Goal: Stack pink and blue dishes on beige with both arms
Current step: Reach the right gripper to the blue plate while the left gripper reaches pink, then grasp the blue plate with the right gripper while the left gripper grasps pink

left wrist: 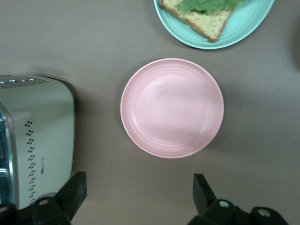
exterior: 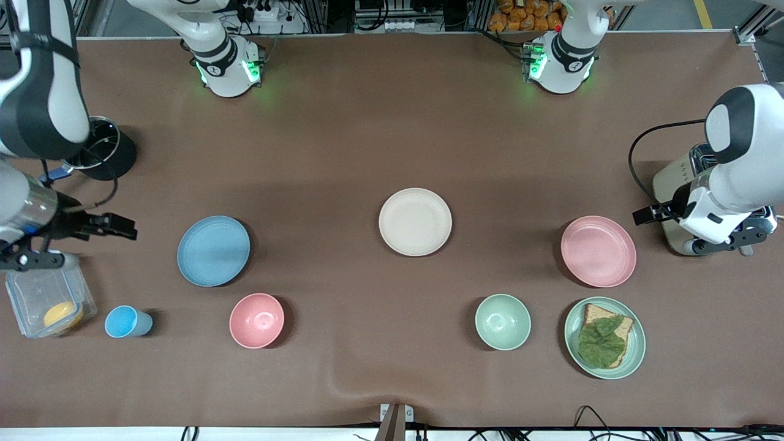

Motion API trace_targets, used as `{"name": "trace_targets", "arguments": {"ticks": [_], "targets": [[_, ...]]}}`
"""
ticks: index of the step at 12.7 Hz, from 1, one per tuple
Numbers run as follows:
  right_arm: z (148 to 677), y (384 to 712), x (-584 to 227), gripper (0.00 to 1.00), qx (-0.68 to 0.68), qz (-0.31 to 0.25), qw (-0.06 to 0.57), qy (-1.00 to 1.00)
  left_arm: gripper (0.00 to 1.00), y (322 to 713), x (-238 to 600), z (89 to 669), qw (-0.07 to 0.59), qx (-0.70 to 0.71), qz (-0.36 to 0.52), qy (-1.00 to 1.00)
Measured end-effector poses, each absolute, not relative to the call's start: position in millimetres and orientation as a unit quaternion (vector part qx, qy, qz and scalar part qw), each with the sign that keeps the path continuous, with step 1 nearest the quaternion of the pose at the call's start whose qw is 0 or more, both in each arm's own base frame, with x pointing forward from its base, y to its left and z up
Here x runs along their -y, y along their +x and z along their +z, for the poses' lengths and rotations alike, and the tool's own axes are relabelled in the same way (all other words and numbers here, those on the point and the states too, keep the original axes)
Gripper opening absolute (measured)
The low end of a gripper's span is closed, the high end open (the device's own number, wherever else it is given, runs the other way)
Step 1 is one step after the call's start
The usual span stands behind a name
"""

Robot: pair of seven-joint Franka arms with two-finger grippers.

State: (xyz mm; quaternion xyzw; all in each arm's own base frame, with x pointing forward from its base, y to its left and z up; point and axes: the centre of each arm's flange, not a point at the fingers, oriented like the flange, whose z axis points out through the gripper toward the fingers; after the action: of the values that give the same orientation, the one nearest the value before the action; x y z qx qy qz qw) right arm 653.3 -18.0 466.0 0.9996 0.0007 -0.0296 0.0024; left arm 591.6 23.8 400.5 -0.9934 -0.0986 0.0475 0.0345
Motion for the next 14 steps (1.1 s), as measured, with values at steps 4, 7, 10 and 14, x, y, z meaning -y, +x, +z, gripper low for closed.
{"name": "trace_targets", "arguments": {"ticks": [4, 7, 10, 14], "targets": [[385, 668, 28, 1.00, 0.008, -0.047, -0.002, 0.999, 1.00, 579, -40, 360, 0.031, 0.110, 0.038, -0.993], [302, 651, 40, 1.00, 0.018, -0.044, -0.002, 0.999, 1.00, 567, -62, 311, 0.027, 0.125, 0.021, -0.992], [268, 630, 77, 1.00, 0.033, -0.073, -0.006, 0.997, 1.00, 562, -80, 262, 0.024, 0.135, 0.025, -0.990], [228, 616, 84, 1.00, 0.042, -0.112, -0.021, 0.993, 1.00, 561, -93, 216, 0.022, 0.145, 0.025, -0.989]]}}
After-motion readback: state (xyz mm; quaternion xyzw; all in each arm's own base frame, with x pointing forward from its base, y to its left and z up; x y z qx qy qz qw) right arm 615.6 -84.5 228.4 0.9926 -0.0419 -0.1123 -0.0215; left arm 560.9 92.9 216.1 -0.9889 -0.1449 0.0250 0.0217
